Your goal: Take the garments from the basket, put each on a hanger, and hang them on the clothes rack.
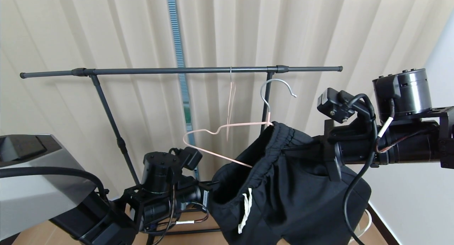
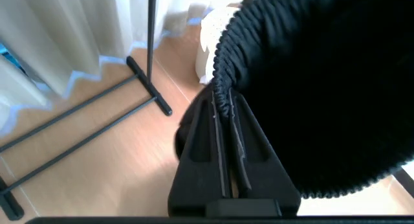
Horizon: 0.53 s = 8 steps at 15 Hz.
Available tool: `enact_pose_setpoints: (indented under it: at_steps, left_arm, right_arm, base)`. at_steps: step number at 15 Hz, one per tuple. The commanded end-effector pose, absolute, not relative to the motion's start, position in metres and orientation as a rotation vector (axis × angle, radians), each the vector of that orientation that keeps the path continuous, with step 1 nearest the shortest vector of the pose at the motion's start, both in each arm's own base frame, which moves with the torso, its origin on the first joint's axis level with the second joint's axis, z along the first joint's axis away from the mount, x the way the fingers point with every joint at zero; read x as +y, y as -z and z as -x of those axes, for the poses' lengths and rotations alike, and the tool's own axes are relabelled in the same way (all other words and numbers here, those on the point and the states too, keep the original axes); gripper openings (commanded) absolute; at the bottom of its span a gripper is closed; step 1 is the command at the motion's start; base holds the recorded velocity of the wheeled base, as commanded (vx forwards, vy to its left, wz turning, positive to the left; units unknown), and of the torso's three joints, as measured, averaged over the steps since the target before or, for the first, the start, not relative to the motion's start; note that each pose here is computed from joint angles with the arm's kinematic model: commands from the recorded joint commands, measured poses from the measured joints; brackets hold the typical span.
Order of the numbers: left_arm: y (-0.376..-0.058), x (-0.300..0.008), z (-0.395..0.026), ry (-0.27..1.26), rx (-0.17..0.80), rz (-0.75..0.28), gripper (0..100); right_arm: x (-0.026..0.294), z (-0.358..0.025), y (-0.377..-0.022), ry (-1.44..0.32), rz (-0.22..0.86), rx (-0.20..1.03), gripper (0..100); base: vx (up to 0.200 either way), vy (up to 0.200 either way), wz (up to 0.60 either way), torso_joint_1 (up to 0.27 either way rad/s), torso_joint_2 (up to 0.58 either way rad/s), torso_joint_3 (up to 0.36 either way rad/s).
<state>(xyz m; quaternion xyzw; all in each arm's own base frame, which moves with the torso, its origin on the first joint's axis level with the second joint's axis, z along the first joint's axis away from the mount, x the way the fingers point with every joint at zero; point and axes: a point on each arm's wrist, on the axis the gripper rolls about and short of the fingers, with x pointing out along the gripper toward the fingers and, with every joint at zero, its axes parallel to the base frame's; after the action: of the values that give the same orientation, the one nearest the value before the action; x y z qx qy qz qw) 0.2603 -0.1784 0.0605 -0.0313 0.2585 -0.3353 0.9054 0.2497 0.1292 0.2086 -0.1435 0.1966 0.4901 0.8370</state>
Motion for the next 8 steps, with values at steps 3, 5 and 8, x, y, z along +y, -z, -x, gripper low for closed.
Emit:
enact_pose_setpoints:
  at_steps: [3, 5, 8]
  left_arm:
    - [-0.067, -0.172, -0.255, 0.676, 0.483, 0.066, 0]
    - [-0.068, -0.164, -0.260, 0.649, 0.466, 0.054, 0]
    - [-0.074, -0.154, -0.265, 0.603, 0.437, 0.067, 0]
  right_arm:
    - [0.130, -0.254, -0.201, -1.035, 0.306, 0.443, 0]
    - [0.128, -0.253, -0.199, -1.031, 0.311, 0.448, 0]
    - [0.120, -0.254, -0.194, -1.025, 0.370, 0.434, 0]
  base:
    - [0.000, 0.000, 0.00, 0.000, 0.00, 0.000]
    - [0.000, 0.000, 0.00, 0.000, 0.00, 0.000]
    - [0.000, 0.000, 0.00, 0.000, 0.00, 0.000]
